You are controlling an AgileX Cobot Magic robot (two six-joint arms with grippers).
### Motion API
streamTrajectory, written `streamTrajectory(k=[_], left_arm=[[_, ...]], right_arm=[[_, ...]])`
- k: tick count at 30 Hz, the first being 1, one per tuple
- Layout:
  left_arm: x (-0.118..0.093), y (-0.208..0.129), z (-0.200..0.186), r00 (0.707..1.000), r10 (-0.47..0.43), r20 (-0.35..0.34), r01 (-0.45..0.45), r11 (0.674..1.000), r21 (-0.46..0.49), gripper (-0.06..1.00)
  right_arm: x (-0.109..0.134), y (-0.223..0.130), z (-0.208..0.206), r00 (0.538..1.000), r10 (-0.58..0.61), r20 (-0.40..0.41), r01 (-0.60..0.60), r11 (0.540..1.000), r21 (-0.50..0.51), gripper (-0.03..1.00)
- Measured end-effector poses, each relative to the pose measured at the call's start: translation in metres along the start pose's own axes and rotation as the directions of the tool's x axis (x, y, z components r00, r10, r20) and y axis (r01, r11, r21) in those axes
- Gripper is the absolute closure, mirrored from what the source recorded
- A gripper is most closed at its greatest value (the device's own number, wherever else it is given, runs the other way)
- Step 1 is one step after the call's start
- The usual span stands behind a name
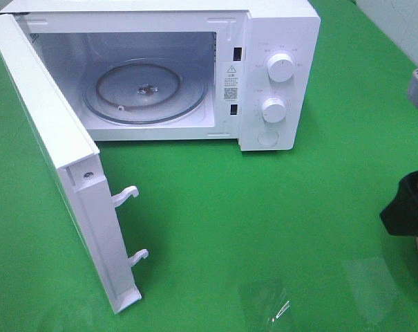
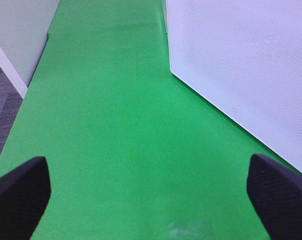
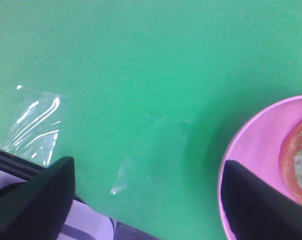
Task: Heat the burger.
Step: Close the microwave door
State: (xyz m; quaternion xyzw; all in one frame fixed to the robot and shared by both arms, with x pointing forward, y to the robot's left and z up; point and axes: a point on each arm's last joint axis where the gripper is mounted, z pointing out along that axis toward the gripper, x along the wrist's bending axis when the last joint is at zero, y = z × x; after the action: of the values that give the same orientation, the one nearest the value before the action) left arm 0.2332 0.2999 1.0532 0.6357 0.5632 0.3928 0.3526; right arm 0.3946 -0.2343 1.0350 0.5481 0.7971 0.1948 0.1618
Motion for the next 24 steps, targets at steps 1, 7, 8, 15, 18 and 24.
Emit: streamTrajectory(k=[1, 7, 8, 15, 18, 24], left_arm=[[0.000, 0.000, 0.000, 1.000, 0.000, 0.000, 0.000, 1.000, 0.000, -0.05], [0.000, 0.000, 0.000, 1.000, 0.000, 0.000, 0.000, 1.000, 0.000, -0.05], [0.000, 0.000, 0.000, 1.000, 0.000, 0.000, 0.000, 1.000, 0.000, -0.05], [0.000, 0.000, 0.000, 1.000, 0.000, 0.000, 0.000, 1.000, 0.000, -0.05], [0.000, 0.000, 0.000, 1.000, 0.000, 0.000, 0.000, 1.000, 0.000, -0.05], [0.000, 0.000, 0.000, 1.000, 0.000, 0.000, 0.000, 1.000, 0.000, -0.05]], right_arm=[[0.000, -0.005, -0.010, 1.000, -0.002, -0.007, 0.001, 1.000, -0.013, 0.19], [-0.002, -0.023, -0.041, 1.000, 0.012, -0.027, -0.015, 0.997, -0.080, 0.20], [-0.003, -0.029, -0.050, 0.999, 0.015, -0.030, -0.018, 0.994, -0.108, 0.20], [-0.007, -0.056, -0.088, 0.999, 0.029, -0.042, -0.040, 0.956, -0.292, 0.20], [-0.009, -0.063, -0.096, 0.998, 0.043, -0.038, -0.054, 0.938, -0.342, 0.20], [-0.015, -0.093, -0.122, 0.991, 0.131, 0.002, -0.113, 0.857, -0.504, 0.20]])
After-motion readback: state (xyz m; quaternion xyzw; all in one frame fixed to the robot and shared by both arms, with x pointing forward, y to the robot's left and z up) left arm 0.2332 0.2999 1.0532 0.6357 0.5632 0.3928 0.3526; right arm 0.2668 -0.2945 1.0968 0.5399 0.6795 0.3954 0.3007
